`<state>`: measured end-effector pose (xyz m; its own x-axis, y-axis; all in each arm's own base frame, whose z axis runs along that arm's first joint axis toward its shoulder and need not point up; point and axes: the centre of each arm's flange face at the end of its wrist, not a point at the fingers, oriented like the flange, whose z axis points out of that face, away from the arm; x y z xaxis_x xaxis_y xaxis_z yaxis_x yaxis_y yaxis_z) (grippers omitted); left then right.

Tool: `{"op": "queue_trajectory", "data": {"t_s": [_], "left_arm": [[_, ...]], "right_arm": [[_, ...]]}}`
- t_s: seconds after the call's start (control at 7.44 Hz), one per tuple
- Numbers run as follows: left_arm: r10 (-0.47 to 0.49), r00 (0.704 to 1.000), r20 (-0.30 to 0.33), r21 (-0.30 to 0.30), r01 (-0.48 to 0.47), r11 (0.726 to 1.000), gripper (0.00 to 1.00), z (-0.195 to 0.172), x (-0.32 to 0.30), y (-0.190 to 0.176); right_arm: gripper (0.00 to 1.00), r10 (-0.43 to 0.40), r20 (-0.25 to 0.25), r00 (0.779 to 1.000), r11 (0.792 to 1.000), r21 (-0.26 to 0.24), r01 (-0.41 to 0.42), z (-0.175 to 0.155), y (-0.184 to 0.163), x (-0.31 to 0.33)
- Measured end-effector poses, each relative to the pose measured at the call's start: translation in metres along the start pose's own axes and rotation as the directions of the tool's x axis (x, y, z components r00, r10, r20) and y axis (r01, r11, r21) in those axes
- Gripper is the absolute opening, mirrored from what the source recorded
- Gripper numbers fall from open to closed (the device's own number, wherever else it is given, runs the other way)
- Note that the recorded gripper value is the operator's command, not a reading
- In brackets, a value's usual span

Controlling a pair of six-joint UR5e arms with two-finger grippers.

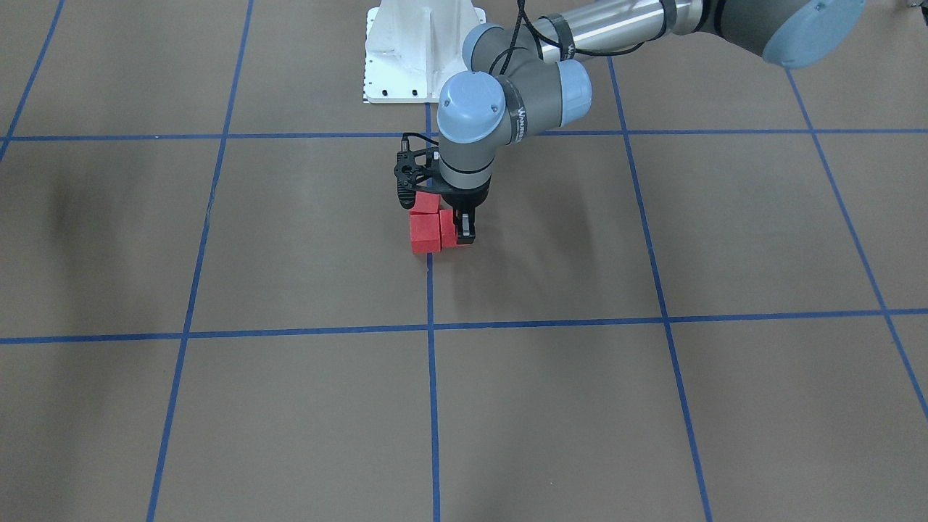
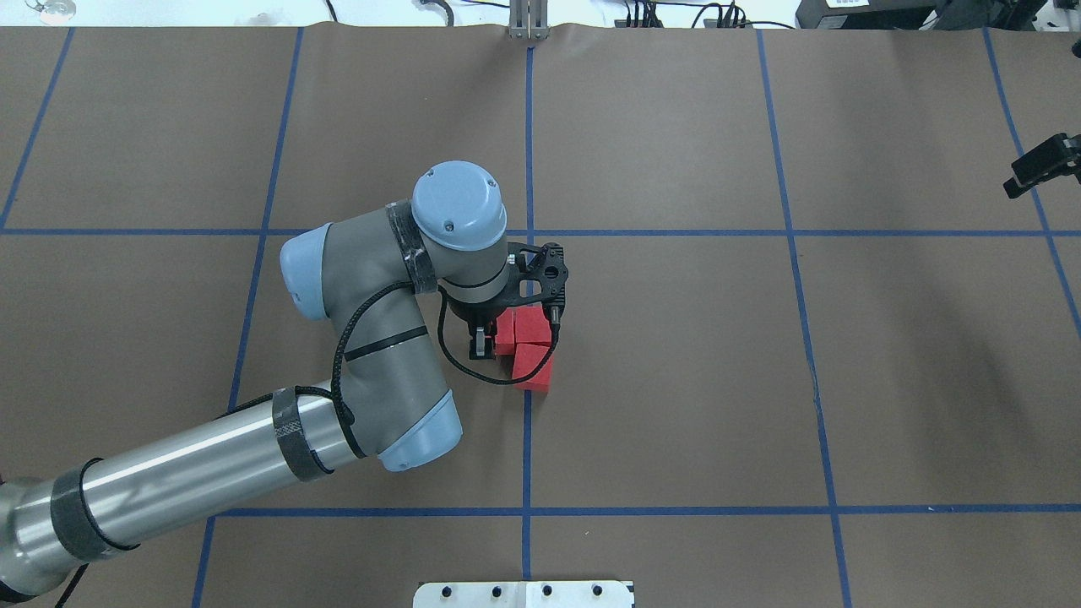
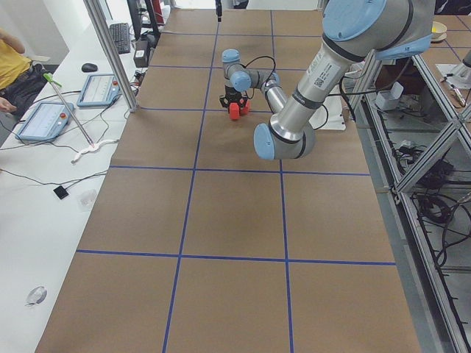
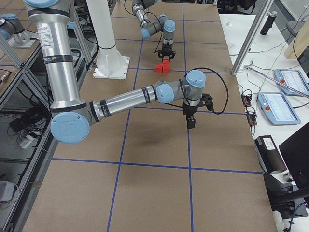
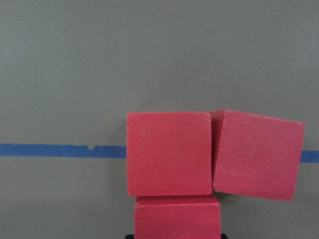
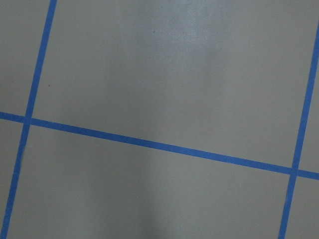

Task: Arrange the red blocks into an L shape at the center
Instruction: 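Hold the red cube with the left gripper, pressing it against the pair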

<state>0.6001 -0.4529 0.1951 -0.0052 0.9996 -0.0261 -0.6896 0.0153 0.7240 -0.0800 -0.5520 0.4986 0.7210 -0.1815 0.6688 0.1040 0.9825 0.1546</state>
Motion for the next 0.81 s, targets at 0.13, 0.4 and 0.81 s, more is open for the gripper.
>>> {"op": "queue_trajectory", "data": {"t_s": [0.13, 0.4, 0.81], "left_arm": [[-0.001, 1.0, 0.0, 0.0, 0.001, 1.0, 0.42, 0.0001, -0.0002, 0.0001], [-0.005, 1.0, 0.005, -0.001, 0.005, 1.0, 0.47, -0.0001, -0.0009, 0.0002], [-0.002, 1.0, 0.018, -0.003, 0.003, 1.0, 0.58, -0.0004, 0.0004, -0.0028]], "right_arm": [[1.0, 0.0, 0.001, 1.0, 1.0, 0.0, 0.0, -0.0002, -0.0003, -0.0003], [1.0, -0.001, 0.001, 1.0, 1.0, 0.002, 0.001, -0.0008, -0.0009, -0.0009], [1.0, -0.002, 0.0, 1.0, 1.0, 0.002, 0.002, -0.0009, -0.0012, -0.0011]]}}
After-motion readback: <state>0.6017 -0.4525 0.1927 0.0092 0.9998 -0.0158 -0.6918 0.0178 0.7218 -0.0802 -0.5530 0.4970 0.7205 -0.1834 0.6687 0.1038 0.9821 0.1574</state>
